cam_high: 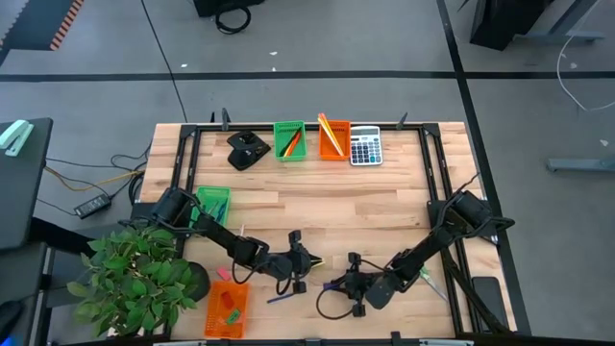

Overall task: Sort crayons/erasers/pens/pencils in bins
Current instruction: Put the blue eraser into the bottom orange bin, then put the yellow eraser into the bottom orange bin

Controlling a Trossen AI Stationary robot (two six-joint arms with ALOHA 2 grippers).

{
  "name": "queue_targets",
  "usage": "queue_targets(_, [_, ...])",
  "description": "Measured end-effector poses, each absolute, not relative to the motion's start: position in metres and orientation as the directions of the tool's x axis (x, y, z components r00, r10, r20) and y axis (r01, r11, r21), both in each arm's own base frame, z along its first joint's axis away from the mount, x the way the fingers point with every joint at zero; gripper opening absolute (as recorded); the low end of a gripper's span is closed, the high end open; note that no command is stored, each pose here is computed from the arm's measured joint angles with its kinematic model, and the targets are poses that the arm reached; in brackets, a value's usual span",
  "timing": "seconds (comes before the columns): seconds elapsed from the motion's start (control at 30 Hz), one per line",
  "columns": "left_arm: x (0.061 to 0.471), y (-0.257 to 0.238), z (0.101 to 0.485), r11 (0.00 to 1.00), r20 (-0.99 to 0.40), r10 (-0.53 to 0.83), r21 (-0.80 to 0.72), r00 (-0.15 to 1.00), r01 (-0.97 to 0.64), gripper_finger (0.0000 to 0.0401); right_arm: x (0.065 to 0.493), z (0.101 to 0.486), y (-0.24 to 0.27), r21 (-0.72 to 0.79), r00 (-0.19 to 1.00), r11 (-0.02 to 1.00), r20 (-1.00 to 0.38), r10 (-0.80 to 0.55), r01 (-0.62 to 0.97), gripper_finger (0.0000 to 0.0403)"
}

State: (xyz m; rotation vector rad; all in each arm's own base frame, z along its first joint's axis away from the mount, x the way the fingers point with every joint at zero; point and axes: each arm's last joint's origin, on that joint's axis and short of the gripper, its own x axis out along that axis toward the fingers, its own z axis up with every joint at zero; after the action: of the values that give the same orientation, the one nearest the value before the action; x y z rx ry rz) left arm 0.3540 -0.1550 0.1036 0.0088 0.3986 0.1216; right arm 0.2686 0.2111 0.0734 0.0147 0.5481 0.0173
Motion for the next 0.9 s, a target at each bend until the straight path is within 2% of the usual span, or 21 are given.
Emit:
queue_targets(0.1, [0.353,-0.155,0.102,0.992,-0.398,0.122,0.04,0.909,-0.116,0.003,0.269,0.074,0.211,0.02,0.856,1.0,-0.517,0.018,-0.009,0.0066])
queue_targets(0.37, [0.35,-0.156,0.097,0.99,-0.448,0.128,0.118,0.885,-0.083,0.0017,0.267,0.08,0.211,-0.008,0.845,0.999,-0.534,0.025,-0.035,0.006])
queue_targets(0.73, [0.349,-0.158,0.097,0.989,-0.45,0.124,0.124,0.884,-0.075,0.0036,0.246,0.131,0.217,-0.057,0.857,0.996,-0.515,0.028,-0.066,0.0042])
queue_targets(0.9, [0.349,-0.158,0.097,0.991,-0.454,0.111,0.119,0.884,-0.064,0.0033,0.24,0.133,0.219,-0.045,0.849,0.997,-0.527,0.033,-0.066,0.0041])
